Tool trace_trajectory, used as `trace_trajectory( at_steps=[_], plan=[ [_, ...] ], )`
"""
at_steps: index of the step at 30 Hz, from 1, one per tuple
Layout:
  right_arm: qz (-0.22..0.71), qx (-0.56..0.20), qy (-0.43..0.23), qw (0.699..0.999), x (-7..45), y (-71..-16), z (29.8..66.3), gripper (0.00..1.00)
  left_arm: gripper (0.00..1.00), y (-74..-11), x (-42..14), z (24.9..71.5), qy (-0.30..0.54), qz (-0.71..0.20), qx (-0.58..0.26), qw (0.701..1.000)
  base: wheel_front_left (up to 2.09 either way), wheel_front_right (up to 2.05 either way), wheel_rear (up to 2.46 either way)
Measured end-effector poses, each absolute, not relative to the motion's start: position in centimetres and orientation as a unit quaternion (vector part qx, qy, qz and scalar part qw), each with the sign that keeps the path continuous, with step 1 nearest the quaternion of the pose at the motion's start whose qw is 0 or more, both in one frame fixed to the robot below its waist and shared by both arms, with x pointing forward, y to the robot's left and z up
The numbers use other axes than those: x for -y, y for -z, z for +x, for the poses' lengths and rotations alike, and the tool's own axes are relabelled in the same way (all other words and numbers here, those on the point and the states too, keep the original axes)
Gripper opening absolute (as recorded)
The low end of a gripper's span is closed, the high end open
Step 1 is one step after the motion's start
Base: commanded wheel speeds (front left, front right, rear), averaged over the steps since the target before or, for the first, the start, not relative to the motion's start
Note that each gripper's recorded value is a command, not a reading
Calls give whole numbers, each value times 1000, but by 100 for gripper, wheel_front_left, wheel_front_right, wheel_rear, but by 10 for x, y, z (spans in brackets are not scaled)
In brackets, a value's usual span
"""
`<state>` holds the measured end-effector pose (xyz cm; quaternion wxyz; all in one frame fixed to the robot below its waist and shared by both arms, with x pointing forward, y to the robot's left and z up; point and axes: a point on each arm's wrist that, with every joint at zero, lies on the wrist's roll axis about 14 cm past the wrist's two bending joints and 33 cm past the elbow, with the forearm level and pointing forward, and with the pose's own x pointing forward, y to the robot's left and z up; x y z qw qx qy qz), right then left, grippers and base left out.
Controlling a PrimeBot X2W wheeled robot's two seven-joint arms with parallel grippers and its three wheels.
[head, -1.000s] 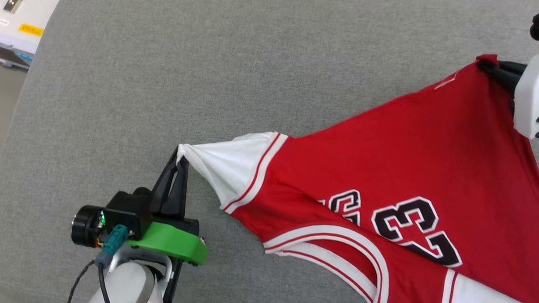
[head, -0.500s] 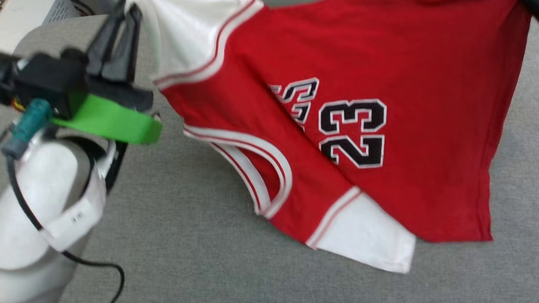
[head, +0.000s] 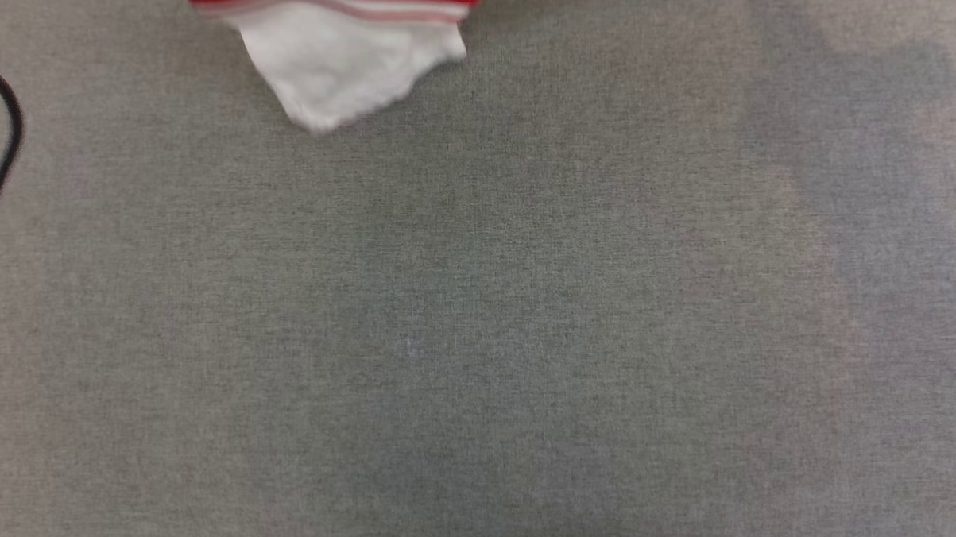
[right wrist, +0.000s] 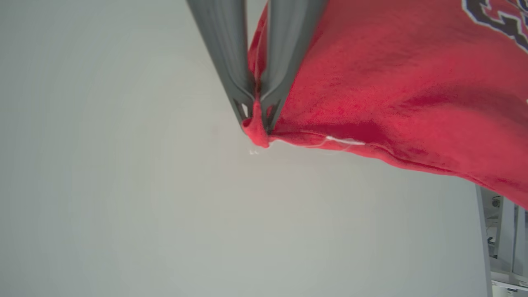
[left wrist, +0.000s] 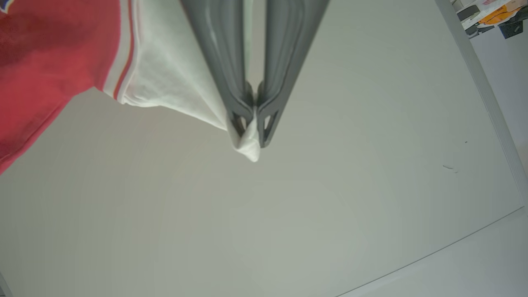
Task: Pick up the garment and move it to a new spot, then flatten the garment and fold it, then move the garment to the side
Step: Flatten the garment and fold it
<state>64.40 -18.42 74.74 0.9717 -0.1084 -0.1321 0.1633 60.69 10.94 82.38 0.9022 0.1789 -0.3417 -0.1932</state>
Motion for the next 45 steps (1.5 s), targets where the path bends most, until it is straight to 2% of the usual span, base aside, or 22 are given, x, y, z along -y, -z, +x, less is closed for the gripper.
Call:
trace_trajectory(
  at_steps=[4,11,18,23,28,33,45],
  plan=[
    [-123,161,-142,969,184,-772,667,0,0,-849,-105,628,185,182,366,894,0,0,0],
    [-135,170,-124,968,183,-775,701,0,0,-844,-111,667,172,178,362,899,0,0,0],
    [-133,119,-142,974,174,-710,726,0,0,-785,-110,699,187,181,316,912,0,0,0],
    [-119,71,-167,976,167,-655,719,0,0,-732,-119,704,194,167,263,930,0,0,0],
    [-96,27,-194,976,157,-607,696,0,0,-678,-131,691,202,150,206,946,0,0,0],
    [-80,-29,-227,970,146,-556,656,0,0,-618,-134,657,213,131,143,958,0,0,0],
    [-45,-162,-267,949,155,-467,523,0,0,-509,-164,511,175,62,6,983,0,0,0]
  ],
)
